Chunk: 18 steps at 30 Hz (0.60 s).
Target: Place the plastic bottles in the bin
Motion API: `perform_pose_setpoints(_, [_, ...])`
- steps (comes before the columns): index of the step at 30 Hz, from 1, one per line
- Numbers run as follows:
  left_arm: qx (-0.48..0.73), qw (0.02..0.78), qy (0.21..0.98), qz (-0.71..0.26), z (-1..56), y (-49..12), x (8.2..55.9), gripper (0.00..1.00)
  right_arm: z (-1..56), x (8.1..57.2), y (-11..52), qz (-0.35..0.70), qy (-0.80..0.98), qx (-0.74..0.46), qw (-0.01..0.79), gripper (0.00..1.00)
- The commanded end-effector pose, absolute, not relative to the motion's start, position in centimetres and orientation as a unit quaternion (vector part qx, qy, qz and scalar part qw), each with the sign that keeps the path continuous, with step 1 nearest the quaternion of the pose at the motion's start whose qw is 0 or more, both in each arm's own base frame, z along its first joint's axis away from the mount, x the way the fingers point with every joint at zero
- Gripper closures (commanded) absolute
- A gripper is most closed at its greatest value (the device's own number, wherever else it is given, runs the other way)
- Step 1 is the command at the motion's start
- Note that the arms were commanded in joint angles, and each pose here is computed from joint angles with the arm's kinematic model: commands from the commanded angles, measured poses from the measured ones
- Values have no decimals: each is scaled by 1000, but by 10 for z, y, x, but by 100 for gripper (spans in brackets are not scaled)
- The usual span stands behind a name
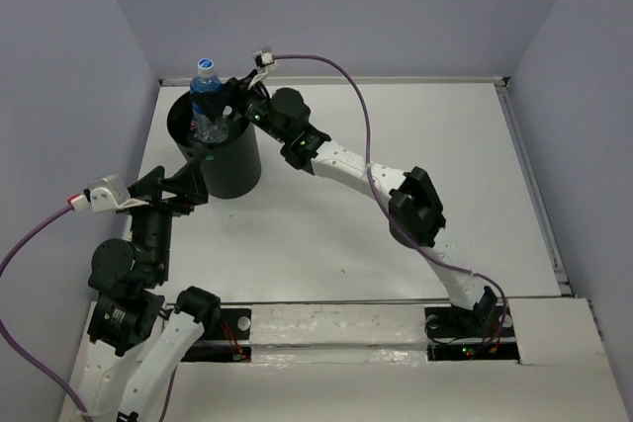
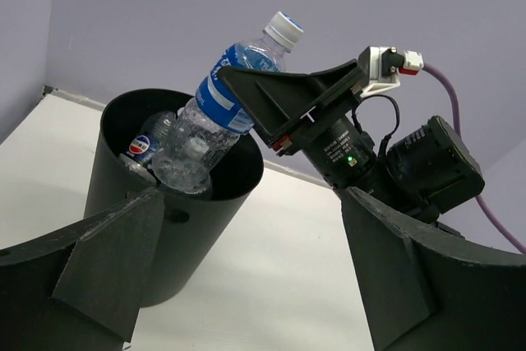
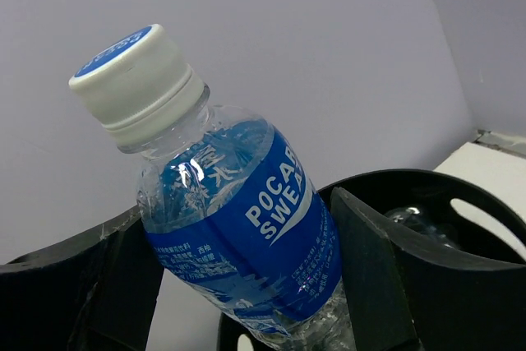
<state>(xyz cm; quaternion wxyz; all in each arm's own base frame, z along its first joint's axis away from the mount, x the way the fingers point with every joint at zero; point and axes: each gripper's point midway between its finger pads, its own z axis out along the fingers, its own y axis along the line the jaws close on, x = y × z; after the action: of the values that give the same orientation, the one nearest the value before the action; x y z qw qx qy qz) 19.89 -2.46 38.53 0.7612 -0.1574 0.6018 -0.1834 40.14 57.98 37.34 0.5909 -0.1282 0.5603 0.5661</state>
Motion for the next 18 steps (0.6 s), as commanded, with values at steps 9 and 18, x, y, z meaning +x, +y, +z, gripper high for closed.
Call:
perform_pose_setpoints(9, [-171,778,578,-175,393,-16,199,1,383,387,574,660,562,-24,499,46])
perform_pose_setpoints(18, [-173,779,579,-171,392,-15,202,1,422,373,576,696,515,-49,499,45])
